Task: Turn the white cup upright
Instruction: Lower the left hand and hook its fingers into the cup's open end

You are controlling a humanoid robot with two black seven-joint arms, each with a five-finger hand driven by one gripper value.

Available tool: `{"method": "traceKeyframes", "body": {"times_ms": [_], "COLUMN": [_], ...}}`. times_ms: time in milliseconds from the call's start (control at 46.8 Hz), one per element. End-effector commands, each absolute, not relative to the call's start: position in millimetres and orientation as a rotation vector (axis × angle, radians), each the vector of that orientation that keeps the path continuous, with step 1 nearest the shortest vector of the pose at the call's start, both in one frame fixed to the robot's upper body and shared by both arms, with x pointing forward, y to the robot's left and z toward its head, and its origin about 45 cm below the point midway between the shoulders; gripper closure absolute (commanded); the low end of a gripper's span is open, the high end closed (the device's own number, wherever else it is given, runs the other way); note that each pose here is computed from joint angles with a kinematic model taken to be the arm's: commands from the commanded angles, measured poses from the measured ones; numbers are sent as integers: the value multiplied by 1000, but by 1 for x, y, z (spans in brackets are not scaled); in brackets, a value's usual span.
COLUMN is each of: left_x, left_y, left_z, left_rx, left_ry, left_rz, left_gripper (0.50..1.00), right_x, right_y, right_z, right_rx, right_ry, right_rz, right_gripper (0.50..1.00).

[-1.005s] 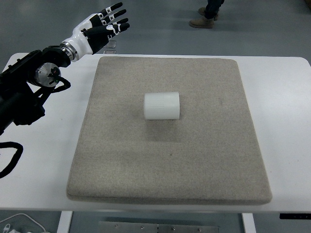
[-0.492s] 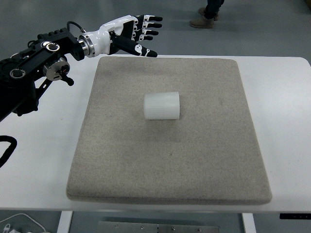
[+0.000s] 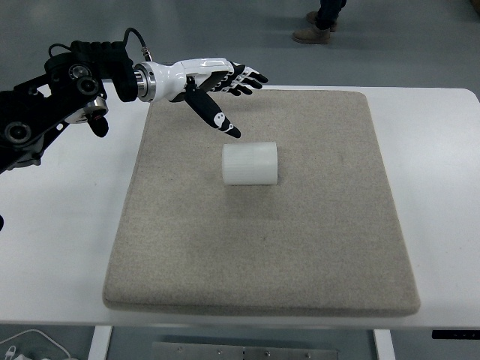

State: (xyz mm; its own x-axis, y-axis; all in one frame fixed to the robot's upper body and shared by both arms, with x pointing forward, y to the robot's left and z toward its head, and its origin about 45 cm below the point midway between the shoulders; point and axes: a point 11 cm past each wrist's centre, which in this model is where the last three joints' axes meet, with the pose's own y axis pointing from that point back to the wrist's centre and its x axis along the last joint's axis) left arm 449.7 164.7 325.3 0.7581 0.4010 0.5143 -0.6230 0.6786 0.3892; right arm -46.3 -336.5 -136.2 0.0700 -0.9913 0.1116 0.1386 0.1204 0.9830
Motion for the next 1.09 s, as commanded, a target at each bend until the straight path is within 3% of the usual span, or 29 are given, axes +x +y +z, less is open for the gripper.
{"method": "traceKeyframes", "body": {"times_ms": [0,214,385,1069], "left_x": [444,443,436,425], "left_y": [162,160,140,102], "left_z": [324,320,310,274], "left_rx": [633,726,740,801], "left_ry": [-412,-403,-414,-506], "left_rz": [581,611,590,574], "left_gripper": [514,516,516,527], "right_x": [-46,-46,-46,-46], "right_y": [-337,-336,-336,-337], "right_z": [-136,-136,-136,-136], "right_rx": [1048,1049,1049,1048], "right_ry": [-1113,-1112,-1112,-1113], "right_rz": [-1143,-1144,-1144,-1143], "right_gripper": [570,570,570,570]}}
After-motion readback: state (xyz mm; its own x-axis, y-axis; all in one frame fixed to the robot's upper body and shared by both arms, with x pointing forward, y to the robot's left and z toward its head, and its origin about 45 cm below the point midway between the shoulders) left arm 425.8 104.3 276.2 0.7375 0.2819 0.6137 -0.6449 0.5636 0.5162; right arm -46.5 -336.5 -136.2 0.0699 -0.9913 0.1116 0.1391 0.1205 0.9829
